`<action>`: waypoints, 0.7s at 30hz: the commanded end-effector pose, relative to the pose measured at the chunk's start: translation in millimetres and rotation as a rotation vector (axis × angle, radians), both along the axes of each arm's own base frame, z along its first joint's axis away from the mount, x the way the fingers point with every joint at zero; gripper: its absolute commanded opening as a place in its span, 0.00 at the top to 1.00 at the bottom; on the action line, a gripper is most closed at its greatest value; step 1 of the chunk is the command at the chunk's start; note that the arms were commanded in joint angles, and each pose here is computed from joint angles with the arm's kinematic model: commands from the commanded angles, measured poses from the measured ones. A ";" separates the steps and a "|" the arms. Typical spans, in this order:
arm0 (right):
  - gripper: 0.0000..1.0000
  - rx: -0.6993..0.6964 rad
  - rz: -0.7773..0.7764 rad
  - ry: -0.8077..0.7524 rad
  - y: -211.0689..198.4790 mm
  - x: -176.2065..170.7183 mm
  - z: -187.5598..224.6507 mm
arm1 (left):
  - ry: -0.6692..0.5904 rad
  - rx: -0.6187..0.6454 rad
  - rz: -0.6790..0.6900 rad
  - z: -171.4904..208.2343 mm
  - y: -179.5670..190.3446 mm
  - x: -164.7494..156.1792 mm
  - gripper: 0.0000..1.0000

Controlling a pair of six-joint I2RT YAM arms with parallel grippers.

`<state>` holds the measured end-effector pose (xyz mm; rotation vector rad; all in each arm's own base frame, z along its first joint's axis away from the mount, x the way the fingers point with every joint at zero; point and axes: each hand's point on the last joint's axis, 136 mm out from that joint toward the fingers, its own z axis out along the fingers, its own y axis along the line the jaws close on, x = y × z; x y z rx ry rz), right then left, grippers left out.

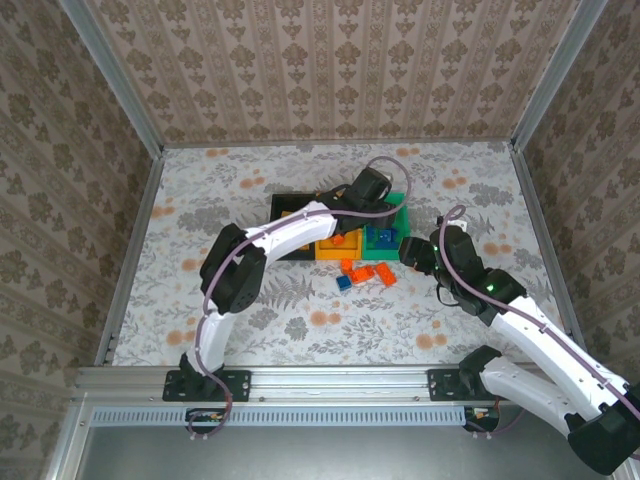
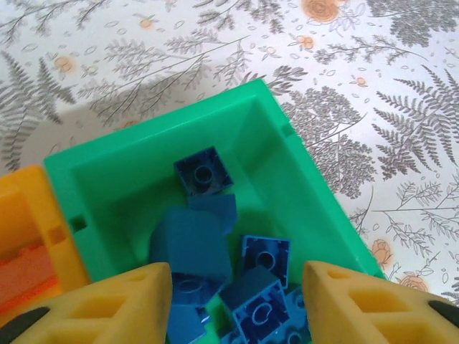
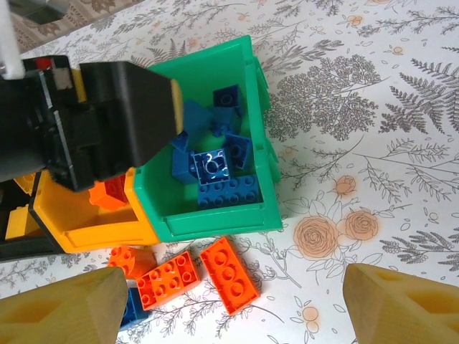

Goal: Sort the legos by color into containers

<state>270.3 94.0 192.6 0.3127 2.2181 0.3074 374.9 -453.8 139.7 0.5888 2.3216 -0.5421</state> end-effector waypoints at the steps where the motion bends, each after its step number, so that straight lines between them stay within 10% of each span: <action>1: 0.19 -0.009 -0.011 0.026 -4.3 -4.1 -6.5 | 0.009 -0.026 -0.017 18.7 -3.2 1.4 0.41; 12: 0.19 -0.004 0.121 0.113 19.7 -5.6 -30.7 | -0.082 -0.238 0.017 110.7 51.9 -40.8 0.12; 21: 0.22 -0.068 0.232 0.310 44.1 -11.9 -103.5 | -0.084 -0.222 0.099 99.1 138.8 -107.1 0.00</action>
